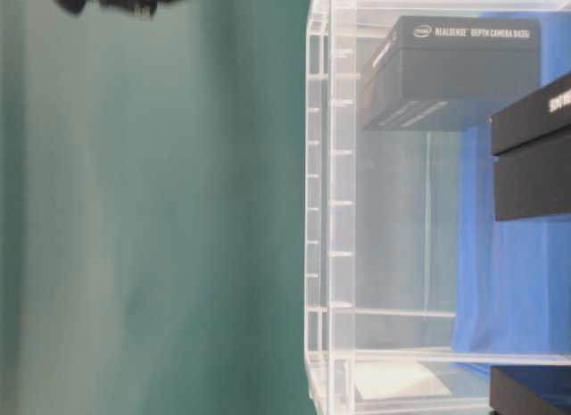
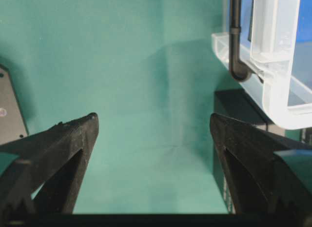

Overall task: Take out the box from the case.
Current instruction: 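Move the open right gripper over the right black box, then lower the right gripper around the right box and close it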

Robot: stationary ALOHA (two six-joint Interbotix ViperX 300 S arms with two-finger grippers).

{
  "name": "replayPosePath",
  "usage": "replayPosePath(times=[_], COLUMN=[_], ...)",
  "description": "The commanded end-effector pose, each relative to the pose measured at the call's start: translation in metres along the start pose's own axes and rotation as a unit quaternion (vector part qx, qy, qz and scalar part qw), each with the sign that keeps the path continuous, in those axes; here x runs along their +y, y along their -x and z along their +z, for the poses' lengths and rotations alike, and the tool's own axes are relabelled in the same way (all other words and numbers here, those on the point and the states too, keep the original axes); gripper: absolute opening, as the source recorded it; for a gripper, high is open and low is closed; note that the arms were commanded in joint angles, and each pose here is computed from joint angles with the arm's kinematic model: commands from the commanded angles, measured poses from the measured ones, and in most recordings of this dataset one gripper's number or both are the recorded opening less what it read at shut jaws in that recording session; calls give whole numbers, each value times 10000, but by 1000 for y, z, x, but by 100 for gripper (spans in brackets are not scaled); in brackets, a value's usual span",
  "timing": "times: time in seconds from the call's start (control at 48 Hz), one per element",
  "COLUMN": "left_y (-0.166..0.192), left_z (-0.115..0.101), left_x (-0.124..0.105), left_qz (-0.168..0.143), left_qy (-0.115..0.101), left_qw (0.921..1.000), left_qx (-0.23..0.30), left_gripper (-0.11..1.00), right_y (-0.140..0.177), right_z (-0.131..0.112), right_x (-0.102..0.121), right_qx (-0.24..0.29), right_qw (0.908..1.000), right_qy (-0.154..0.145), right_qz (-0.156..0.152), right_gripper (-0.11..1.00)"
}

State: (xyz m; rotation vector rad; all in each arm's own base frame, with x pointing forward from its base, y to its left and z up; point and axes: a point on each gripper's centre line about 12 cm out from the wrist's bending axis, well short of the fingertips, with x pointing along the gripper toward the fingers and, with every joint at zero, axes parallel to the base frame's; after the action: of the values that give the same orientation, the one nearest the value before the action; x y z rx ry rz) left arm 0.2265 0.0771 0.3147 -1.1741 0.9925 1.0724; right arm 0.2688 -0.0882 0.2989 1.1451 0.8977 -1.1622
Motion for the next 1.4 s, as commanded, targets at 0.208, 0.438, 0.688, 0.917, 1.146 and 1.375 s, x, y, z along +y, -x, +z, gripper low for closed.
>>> replayPosePath(times=[0.208, 0.438, 0.688, 0.917, 1.146, 1.375], left_y=[8, 8, 8, 9, 9, 9], left_z=[2, 2, 3, 3, 3, 3], left_x=[-2, -2, -2, -2, -3, -3], left_qz=[-105, -106, -97, -111, -133, -130], left_qy=[-132, -246, -315, -314, -307, -293], left_qw=[9998, 9996, 9994, 9994, 9994, 9995], left_qx=[-46, -42, -41, -47, -56, -63], left_gripper=[97, 97, 97, 97, 97, 97], right_y=[-1, -8, -11, -11, -14, -14], right_z=[9, 10, 10, 10, 10, 10], right_x=[61, 88, 96, 96, 95, 94], right_qx=[-31, -25, -21, -51, -42, -67], right_qw=[9998, 9996, 9996, 9996, 9996, 9997], right_qy=[60, 114, 131, 140, 147, 158], right_qz=[204, 247, 251, 253, 216, 196], right_gripper=[89, 89, 89, 89, 89, 89])
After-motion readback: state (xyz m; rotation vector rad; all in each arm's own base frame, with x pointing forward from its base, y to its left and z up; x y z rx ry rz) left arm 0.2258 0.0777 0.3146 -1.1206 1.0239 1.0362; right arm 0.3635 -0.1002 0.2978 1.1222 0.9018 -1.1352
